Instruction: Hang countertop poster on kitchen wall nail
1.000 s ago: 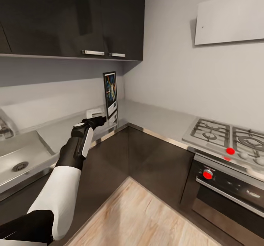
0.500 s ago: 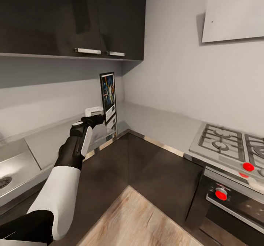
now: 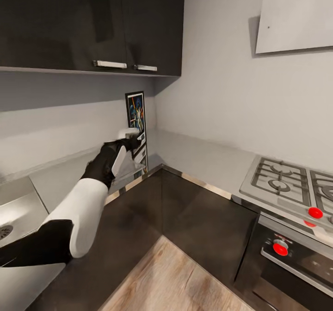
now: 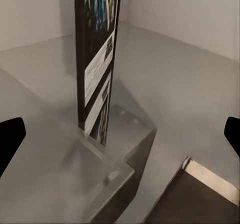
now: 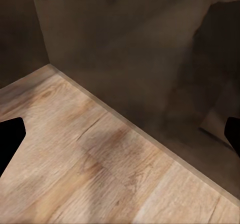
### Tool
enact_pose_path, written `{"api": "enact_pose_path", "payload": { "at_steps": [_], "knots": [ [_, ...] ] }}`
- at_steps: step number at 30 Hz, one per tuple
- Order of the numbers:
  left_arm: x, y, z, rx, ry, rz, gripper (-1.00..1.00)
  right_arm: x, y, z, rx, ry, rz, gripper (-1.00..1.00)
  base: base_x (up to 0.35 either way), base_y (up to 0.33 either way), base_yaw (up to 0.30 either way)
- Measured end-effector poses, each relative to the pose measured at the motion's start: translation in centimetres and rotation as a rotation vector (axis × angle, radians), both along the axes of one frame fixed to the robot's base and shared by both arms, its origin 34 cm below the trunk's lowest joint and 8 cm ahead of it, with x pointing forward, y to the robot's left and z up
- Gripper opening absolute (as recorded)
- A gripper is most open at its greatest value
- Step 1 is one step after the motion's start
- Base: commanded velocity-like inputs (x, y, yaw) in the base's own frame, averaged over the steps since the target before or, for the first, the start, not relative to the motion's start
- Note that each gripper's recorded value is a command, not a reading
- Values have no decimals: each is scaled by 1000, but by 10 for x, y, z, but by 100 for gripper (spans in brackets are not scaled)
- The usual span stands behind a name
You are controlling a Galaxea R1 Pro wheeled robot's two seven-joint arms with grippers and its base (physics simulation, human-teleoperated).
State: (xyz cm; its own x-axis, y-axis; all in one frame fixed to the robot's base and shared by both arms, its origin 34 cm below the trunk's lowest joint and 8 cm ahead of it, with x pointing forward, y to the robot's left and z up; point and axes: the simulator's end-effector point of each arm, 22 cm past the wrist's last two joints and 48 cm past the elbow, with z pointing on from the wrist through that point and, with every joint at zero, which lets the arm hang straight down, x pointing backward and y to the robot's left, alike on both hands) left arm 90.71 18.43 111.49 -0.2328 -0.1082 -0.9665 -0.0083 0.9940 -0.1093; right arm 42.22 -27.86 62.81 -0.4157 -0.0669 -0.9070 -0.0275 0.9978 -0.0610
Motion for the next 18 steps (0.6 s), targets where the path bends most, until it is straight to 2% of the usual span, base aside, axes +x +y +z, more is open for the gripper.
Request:
{"api": "enact_pose_path", "payload": {
  "at_steps": [13, 18],
  "knots": [
    [15, 0, 29, -10, -95, 8, 100, 0, 3, 0, 3, -2, 2, 100, 3, 0, 0],
    [15, 2, 32, -16, -103, 13, 100, 0, 3, 0, 3, -1, 2, 100, 204, 31, 0]
  ]
}}
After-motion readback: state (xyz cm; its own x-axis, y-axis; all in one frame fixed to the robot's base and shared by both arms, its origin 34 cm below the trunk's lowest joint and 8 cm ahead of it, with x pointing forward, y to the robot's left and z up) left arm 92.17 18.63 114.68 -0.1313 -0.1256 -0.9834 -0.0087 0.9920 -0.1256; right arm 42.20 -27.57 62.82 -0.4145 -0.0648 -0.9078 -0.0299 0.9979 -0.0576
